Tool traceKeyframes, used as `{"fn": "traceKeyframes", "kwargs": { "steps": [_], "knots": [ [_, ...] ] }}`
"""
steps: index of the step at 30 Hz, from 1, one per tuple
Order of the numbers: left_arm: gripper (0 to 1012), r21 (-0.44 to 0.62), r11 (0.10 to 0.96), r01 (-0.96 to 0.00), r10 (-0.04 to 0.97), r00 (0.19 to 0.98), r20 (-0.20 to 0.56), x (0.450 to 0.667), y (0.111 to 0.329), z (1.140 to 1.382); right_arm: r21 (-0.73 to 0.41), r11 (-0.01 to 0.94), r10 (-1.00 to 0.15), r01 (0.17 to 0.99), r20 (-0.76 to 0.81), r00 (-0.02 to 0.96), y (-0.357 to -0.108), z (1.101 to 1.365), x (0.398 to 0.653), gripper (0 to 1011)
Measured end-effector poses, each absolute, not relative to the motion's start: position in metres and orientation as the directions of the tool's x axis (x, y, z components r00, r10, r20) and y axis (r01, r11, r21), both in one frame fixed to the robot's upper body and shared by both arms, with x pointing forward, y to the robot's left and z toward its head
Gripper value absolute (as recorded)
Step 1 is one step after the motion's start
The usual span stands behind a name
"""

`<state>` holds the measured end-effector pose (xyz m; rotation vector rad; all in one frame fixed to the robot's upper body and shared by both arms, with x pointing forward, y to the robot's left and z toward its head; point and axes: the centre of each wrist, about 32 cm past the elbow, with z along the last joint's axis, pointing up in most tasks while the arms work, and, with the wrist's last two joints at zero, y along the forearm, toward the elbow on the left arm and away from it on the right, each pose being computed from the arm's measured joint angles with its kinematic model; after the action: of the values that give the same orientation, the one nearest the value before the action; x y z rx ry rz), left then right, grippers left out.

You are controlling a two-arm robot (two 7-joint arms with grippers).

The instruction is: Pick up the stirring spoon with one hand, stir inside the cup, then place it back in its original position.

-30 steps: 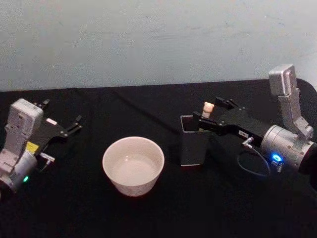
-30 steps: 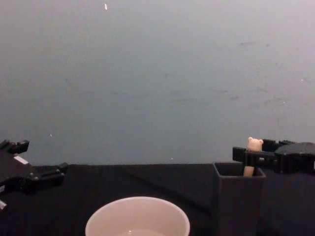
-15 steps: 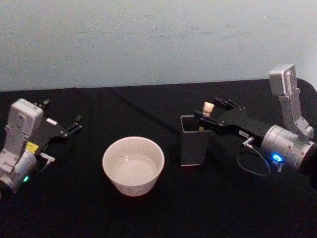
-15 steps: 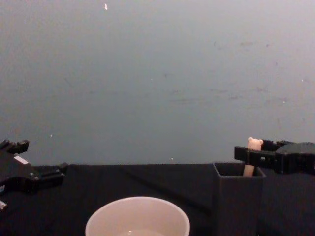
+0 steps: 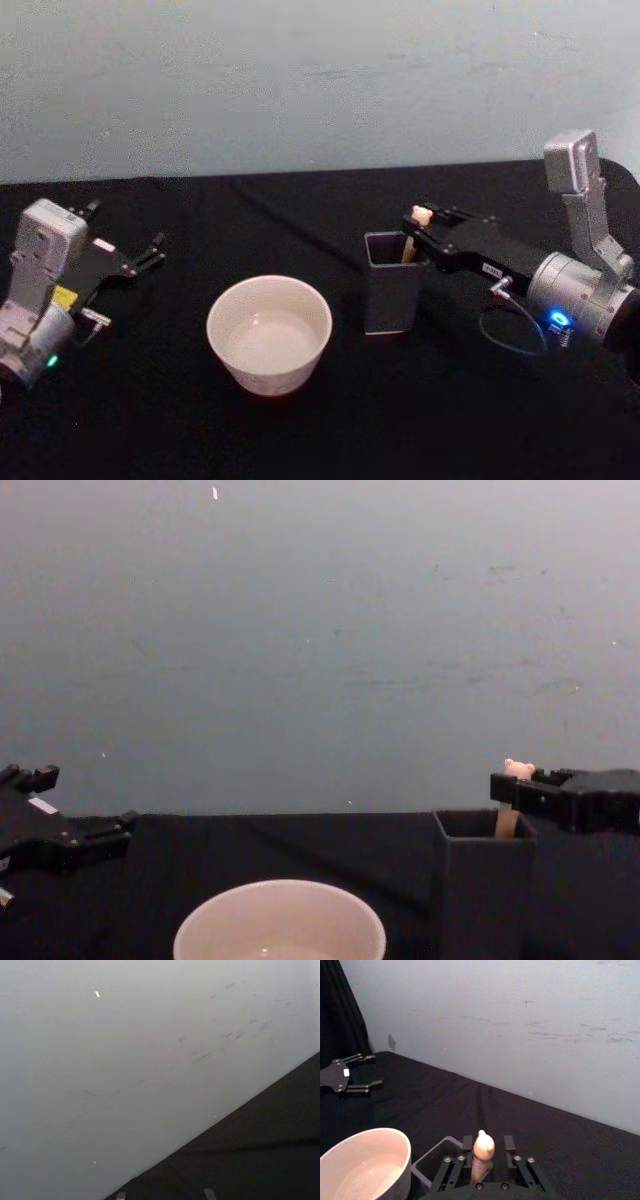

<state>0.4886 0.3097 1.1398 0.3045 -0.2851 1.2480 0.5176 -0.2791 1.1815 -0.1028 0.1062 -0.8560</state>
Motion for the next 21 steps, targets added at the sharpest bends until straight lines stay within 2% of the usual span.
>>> {"fn": "traceKeyframes", "kwargs": {
  "steps": [4,7,21],
  "knots": [
    [1001,0.070,0.287,-0.955,0.880,0.292,0.374,0.4886,0.3097,1.1398,-0.133,0.651,-0.757,0.747,-0.052,0.651,-0.2791,1.1815,0.5176,273],
    [1001,0.070,0.287,-0.955,0.880,0.292,0.374,0.4886,0.3097,1.1398,-0.133,0.651,-0.757,0.747,-0.052,0.651,-0.2791,1.1816,0.5176,216],
    [1001,0.070,0.287,-0.955,0.880,0.292,0.374,0.4886,0.3097,1.1398,-0.133,0.651,-0.757,0.747,-0.052,0.651,-0.2791,1.1815,0.5176,212]
  ]
}}
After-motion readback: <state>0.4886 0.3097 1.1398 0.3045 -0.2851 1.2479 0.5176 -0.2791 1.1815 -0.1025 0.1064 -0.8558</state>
